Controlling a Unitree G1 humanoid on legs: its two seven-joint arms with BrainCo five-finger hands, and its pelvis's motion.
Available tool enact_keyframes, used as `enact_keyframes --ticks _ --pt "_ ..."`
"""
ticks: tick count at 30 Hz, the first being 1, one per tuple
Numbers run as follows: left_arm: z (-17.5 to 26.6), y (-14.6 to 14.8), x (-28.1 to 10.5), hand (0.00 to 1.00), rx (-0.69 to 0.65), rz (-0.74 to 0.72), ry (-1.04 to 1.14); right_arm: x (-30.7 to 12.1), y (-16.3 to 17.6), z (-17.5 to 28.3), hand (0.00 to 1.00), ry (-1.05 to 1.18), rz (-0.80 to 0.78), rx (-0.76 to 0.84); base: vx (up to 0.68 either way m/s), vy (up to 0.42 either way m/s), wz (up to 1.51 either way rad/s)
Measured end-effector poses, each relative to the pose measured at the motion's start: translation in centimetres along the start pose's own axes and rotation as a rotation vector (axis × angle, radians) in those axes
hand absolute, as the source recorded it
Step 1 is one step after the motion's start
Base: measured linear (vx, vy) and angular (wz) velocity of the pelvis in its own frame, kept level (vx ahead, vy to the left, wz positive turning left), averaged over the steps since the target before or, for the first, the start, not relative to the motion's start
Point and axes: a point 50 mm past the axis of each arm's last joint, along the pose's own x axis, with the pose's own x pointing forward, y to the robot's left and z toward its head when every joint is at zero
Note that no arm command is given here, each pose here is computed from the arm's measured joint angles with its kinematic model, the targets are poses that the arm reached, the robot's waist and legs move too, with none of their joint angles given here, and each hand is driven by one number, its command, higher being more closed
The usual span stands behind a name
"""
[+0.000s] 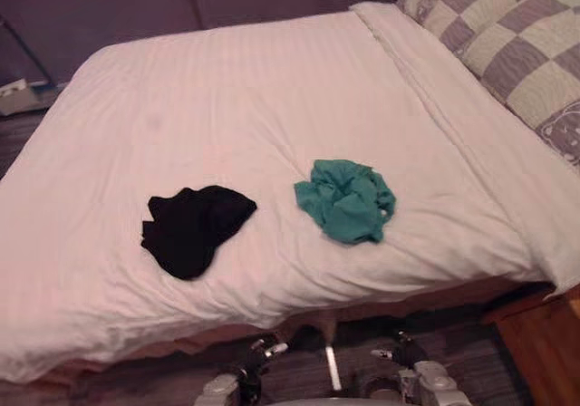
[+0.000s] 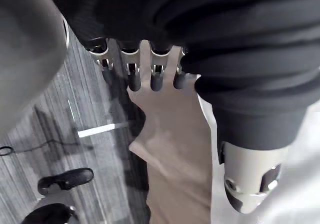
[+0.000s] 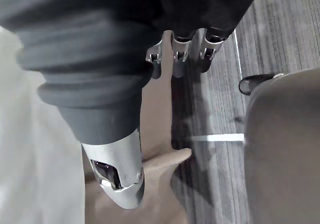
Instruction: Tidy the bed and pick cloth on bed and put in laundry
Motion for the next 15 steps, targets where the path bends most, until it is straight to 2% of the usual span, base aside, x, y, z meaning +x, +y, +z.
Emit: enact_keyframes --ticks 4,8,11,13,15 --pt "-1.2 3.5 -1.2 0.0 0.059 0.101 0.06 0.2 4.2 1.6 0.0 -0.061 0.176 -0.108 -0.01 0.297 -1.14" --pt "-0.8 1.9 -0.5 0.0 0.098 0.052 0.084 0.1 3.5 1.7 0.0 -0.066 0.162 -0.139 0.0 0.06 0.85" --pt "-1.2 0.5 -0.2 0.0 0.081 0.068 0.092 0.0 3.1 1.2 0.0 -0.054 0.129 -0.119 0.02 -0.043 0.96" --pt "-1.4 0.9 -0.3 0.0 0.048 0.156 0.1 0.0 2.7 0.9 0.0 -0.025 0.101 -0.113 0.06 -0.052 0.54" --pt "-2.0 2.2 -0.8 0.0 -0.074 0.287 0.12 0.1 2.0 0.1 0.0 0.024 0.044 -0.045 0.06 -0.036 0.29"
